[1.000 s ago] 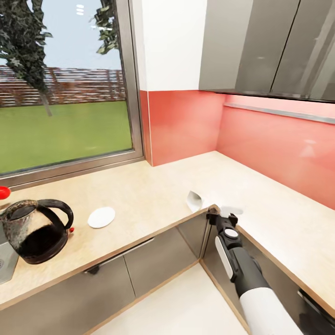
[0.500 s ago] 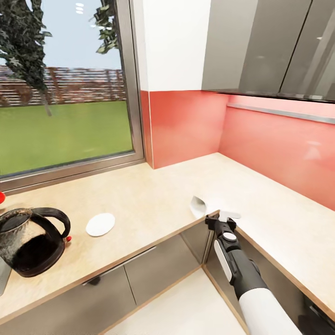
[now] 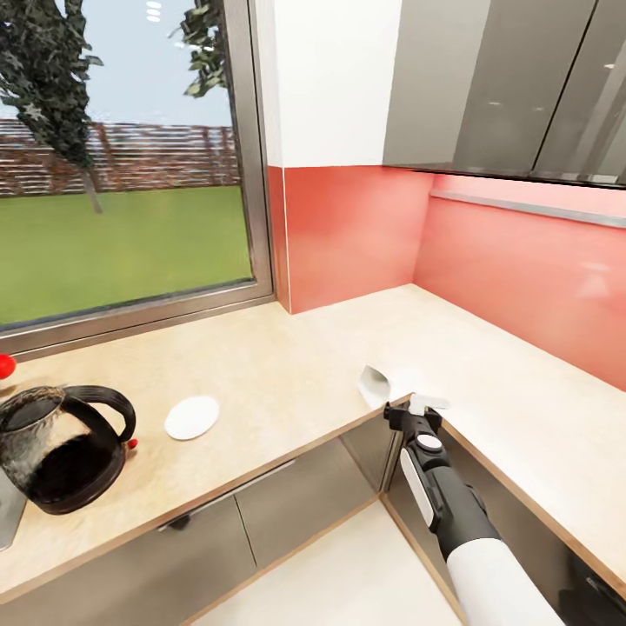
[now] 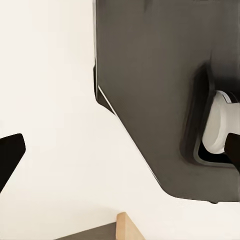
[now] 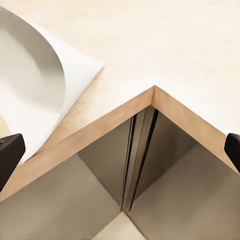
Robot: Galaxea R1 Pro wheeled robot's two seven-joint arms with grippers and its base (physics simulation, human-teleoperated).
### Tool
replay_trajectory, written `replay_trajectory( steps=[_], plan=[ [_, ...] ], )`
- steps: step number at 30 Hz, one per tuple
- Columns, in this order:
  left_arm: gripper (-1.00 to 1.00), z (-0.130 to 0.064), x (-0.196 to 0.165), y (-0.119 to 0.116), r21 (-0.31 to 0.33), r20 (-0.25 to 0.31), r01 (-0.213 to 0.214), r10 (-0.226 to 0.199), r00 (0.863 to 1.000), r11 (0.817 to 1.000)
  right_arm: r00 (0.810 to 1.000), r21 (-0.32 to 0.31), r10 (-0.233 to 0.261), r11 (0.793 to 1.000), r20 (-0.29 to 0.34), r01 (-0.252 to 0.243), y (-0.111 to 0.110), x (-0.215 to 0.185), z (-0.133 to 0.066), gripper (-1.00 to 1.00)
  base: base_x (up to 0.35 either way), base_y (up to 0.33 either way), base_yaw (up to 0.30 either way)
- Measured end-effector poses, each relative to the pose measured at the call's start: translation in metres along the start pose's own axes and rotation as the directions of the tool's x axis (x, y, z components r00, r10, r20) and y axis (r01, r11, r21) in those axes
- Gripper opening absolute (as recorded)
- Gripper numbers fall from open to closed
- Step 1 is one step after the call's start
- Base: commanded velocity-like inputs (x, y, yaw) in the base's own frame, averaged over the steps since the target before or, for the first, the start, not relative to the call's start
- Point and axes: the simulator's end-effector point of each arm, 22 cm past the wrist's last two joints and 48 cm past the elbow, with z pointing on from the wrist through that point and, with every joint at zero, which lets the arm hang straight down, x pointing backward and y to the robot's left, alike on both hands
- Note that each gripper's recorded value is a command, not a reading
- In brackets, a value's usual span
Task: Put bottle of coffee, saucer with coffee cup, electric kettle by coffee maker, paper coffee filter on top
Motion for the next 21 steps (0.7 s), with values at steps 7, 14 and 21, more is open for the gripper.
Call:
replay_trajectory(
  steps=[7,14,21],
  plan=[
    [1.0,-0.0002,0.0021,-0.0009,0.001,-0.005,0.003,-0.003,1.0,1.0,1.0,0.0,-0.001,1.0,-0.005,0.001,0.0,0.0033,0.001,1.0,0.282,0.0,0.087],
    [1.0,-0.0002,0.0022,-0.0005,0.0,-0.006,0.004,-0.004,1.0,1.0,1.0,0.001,-0.002,1.0,-0.008,0.002,0.0001,0.0044,0.0018,1.0,0.099,0.0,0.009],
    [1.0,-0.0002,0.0022,-0.0003,0.0,-0.006,0.004,-0.004,1.0,1.0,1.0,0.001,-0.003,1.0,-0.008,0.003,0.0001,0.0047,0.0019,1.0,0.005,0.0,0.0]
  ],
)
